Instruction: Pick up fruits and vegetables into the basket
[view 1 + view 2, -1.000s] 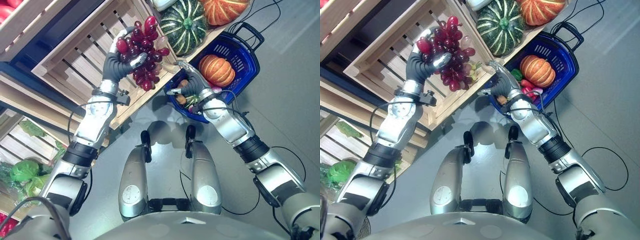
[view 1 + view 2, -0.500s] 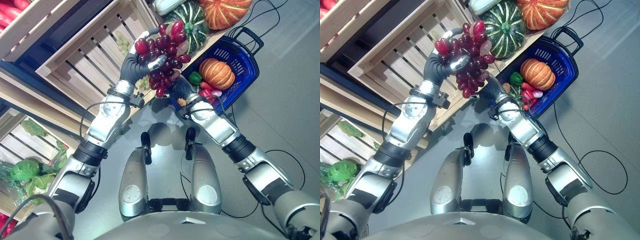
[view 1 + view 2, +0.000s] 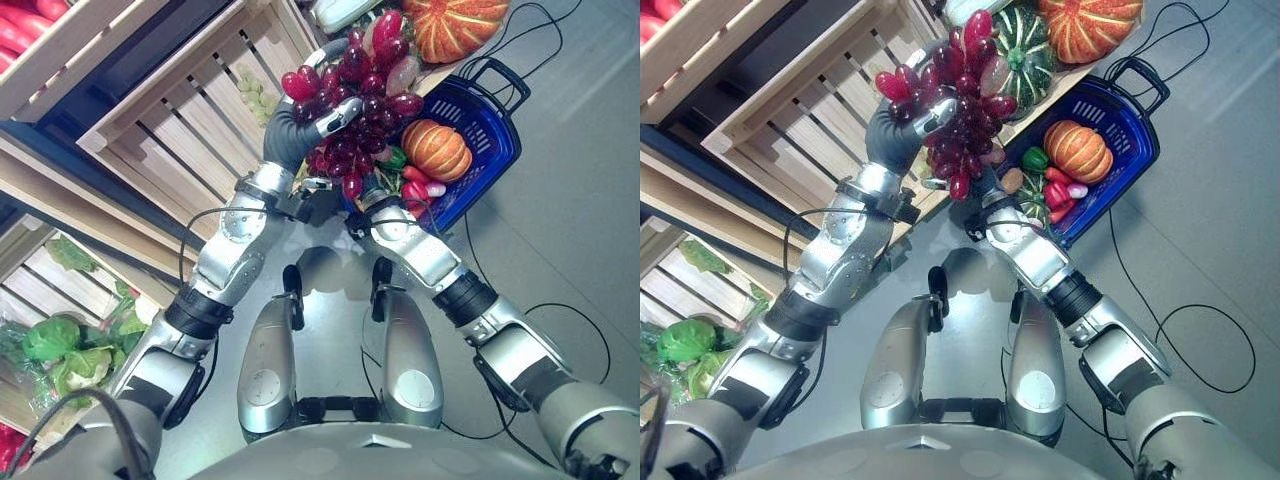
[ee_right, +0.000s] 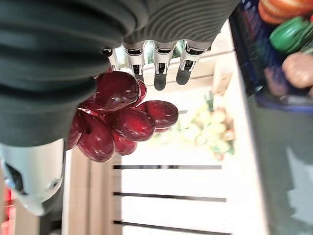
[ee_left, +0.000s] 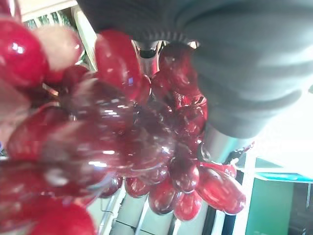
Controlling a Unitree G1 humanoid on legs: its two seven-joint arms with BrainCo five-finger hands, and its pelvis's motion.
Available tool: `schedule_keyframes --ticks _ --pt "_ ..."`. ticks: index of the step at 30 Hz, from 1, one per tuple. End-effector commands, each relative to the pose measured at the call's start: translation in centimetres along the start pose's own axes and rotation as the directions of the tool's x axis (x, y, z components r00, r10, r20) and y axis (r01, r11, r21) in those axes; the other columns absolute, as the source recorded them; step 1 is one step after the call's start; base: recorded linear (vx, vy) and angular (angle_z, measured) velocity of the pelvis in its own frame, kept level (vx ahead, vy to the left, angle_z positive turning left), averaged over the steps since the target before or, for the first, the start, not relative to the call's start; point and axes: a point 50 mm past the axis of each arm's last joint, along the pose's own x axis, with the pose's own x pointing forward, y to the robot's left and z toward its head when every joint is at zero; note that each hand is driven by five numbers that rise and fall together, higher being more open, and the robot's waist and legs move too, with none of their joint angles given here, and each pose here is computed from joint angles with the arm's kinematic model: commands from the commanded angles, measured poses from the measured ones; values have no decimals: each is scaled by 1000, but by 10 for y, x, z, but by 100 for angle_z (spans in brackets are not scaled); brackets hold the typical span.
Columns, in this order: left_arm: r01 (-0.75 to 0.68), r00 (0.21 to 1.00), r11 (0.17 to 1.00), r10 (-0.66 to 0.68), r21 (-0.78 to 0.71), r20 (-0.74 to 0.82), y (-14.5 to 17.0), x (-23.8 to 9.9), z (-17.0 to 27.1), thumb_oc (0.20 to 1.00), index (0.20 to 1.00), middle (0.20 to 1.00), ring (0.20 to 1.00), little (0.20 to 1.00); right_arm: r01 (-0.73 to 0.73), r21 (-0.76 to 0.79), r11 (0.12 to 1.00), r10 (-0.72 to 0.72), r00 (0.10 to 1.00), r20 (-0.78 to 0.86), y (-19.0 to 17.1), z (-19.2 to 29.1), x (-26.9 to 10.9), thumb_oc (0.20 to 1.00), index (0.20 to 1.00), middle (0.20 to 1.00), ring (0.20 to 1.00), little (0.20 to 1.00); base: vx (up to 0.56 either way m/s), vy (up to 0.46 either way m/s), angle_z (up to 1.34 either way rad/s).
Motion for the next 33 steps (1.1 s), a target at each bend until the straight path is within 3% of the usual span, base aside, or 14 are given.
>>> schedule_keyframes --ticks 1,11,12,13,14,29,32,33 --pt "140 986 980 -124 -142 114 -39 5 22 200 200 200 200 200 -47 199 979 9 982 188 22 36 -2 1000 1000 1000 1000 1000 22 -9 5" --pt "57 997 980 -45 -189 66 -34 0 8 200 200 200 200 200 -7 294 956 -75 961 266 11 45 -6 1000 1000 1000 1000 1000 0 0 0" --pt "50 997 982 -37 -183 71 -33 -1 8 200 200 200 200 200 -5 294 956 -79 958 276 9 45 -7 875 875 875 875 875 0 0 0" --pt "46 996 984 -33 -175 77 -32 -2 8 200 200 200 200 200 -3 289 957 -82 956 280 8 45 -8 354 354 354 354 354 0 0 0" --pt "44 996 984 -31 -171 80 -31 -2 8 200 200 200 200 200 -2 288 958 -84 955 285 7 45 -8 200 200 200 200 200 0 0 0" --pt "-18 996 988 30 -153 80 -22 -7 7 200 200 200 200 200 -4 240 971 -75 946 316 -1 43 -12 200 200 200 200 200 0 -1 0" --pt "-26 1000 984 29 -179 11 -21 -8 0 200 200 200 200 200 -36 272 962 -54 948 314 0 40 -12 200 200 200 200 200 0 0 0" --pt "-44 999 985 39 -166 -32 -21 -8 -5 787 787 787 787 787 -54 286 957 -42 947 318 0 41 -12 200 200 200 200 200 0 0 0"
